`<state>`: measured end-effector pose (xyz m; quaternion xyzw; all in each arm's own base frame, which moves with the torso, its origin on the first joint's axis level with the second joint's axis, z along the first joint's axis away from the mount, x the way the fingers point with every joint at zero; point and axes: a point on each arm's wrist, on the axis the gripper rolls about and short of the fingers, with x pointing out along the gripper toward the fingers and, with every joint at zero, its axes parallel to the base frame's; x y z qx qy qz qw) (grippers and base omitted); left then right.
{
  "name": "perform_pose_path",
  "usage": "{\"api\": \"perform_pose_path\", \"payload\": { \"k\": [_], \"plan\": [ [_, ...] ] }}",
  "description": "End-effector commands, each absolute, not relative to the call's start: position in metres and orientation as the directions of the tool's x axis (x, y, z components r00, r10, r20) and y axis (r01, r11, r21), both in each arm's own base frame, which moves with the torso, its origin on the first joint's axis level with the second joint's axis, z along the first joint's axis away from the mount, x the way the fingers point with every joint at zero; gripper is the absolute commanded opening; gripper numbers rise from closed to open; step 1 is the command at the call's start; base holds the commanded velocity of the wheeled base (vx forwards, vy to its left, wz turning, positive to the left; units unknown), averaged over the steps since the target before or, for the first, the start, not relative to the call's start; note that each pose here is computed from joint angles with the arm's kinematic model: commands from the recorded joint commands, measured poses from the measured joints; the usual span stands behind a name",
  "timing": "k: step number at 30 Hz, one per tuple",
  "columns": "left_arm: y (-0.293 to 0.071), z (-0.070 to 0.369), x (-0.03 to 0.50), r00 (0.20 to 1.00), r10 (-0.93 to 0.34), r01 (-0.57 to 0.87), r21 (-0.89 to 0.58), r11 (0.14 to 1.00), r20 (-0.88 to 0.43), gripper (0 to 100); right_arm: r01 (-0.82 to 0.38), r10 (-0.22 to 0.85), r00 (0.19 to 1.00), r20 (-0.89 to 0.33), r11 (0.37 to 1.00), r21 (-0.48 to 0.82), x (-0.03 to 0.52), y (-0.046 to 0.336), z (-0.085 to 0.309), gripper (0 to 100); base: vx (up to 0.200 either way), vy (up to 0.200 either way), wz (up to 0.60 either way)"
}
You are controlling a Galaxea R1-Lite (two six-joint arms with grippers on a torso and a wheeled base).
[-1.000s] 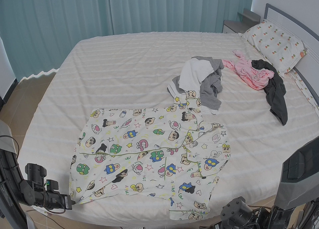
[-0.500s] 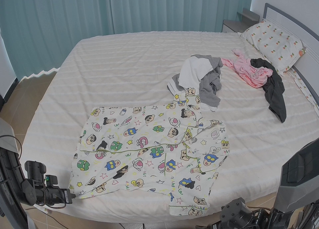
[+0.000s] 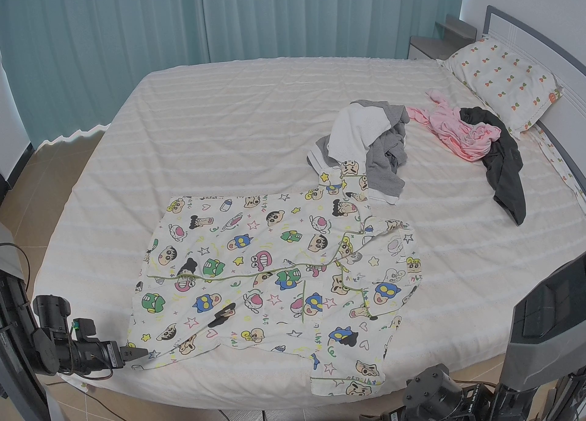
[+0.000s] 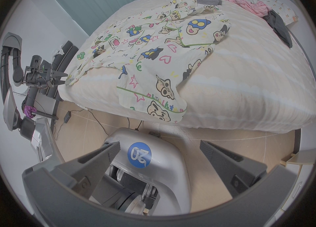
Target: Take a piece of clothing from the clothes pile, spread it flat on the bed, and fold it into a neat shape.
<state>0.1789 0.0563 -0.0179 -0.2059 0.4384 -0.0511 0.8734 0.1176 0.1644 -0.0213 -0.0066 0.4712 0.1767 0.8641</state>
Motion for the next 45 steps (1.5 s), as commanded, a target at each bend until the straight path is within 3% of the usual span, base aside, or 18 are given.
{"api": "perform_pose_path", "payload": {
  "k": [1,11,15,28,45],
  "plan": [
    [0.073,-0.015,0.171,0.653,-0.268,-0.101,-0.433,0.896,-0.708,100,-0.312,0.295,0.489,-0.821,0.938,0.151,0.116,0.163,-0.022,100,0.0,0.0,0.0],
    [0.082,-0.018,0.16,0.655,-0.325,-0.053,-0.47,0.881,-0.683,100,-0.309,0.297,0.496,-0.816,0.939,0.153,0.12,0.167,-0.024,100,-0.04,0.0,0.0],
    [0.084,-0.019,0.16,0.656,-0.321,-0.061,-0.472,0.879,-0.683,100,-0.294,0.305,0.534,-0.789,0.942,0.165,0.132,0.173,-0.027,100,-0.2,0.0,0.0],
    [0.086,-0.018,0.158,0.666,-0.331,-0.058,-0.489,0.87,-0.668,100,-0.291,0.296,0.626,-0.721,0.947,0.136,0.195,0.185,-0.029,100,0.0,0.0,0.0],
    [0.088,-0.023,0.159,0.663,-0.344,-0.053,-0.501,0.864,-0.664,100,-0.326,0.359,0.588,-0.725,0.925,0.193,0.226,0.203,-0.041,100,0.0,0.0,0.0]
  ]
}}
